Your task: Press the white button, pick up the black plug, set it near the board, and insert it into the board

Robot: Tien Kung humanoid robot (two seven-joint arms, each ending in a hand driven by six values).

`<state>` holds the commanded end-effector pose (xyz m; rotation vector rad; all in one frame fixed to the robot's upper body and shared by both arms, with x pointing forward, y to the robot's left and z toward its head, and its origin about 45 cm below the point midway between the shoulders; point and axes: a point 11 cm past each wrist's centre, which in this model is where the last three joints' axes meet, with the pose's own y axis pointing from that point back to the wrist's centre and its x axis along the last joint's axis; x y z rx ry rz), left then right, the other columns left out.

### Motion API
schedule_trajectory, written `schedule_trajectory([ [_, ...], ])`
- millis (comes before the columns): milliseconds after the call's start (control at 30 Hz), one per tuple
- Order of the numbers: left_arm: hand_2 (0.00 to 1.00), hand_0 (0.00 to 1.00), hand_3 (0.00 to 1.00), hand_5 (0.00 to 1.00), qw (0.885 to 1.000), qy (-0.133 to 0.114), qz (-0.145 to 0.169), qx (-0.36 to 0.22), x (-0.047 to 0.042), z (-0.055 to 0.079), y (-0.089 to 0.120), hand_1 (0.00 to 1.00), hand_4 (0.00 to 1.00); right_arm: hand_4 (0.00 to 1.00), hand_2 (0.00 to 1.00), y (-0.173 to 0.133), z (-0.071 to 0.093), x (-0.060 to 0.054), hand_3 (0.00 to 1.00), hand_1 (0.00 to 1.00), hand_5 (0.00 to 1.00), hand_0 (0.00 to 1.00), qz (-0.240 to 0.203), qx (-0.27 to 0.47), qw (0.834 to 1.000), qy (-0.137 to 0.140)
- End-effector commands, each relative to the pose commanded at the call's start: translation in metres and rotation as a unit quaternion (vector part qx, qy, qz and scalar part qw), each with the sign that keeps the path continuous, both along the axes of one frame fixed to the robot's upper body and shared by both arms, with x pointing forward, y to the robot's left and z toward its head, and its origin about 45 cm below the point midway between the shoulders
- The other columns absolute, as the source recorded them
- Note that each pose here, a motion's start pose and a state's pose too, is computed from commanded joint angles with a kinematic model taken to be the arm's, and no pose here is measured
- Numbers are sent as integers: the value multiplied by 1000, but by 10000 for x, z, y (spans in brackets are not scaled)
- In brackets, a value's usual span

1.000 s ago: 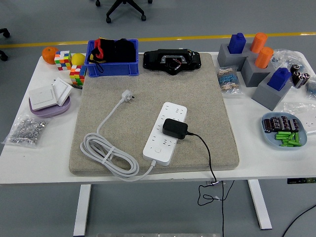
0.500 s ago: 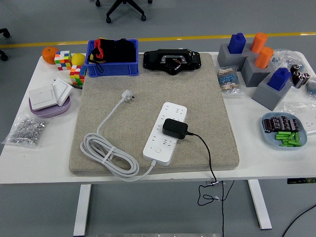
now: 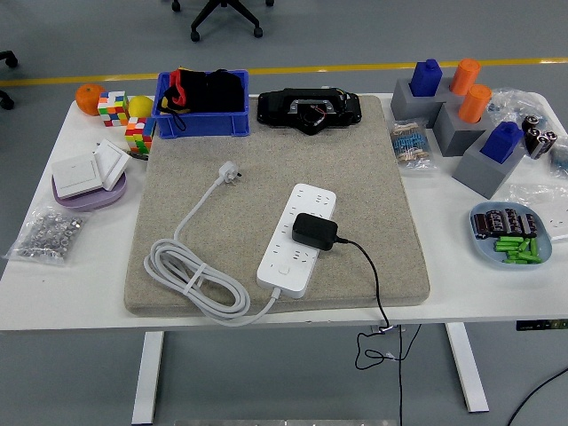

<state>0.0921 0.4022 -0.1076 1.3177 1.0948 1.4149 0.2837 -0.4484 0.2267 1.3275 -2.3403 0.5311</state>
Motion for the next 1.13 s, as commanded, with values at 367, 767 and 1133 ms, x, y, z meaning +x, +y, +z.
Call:
schedule_trajectory([
  [367, 585, 708, 682, 270, 1000, 2, -1, 1, 3, 5, 12, 666, 664, 998, 821, 8, 13, 19, 798, 885, 658, 971, -1, 1, 1000, -2],
  [767, 585, 708, 681, 270, 1000, -2, -1, 0, 31, 6, -1, 666, 663, 998, 820, -9, 50, 15, 811, 885, 635, 969, -5, 0, 1000, -8],
  [1133, 585, 707, 680, 271, 1000, 2, -4, 1, 5, 2, 2, 666, 663, 998, 820, 1, -5, 2, 810, 884, 609, 969, -5, 4, 1000, 0],
])
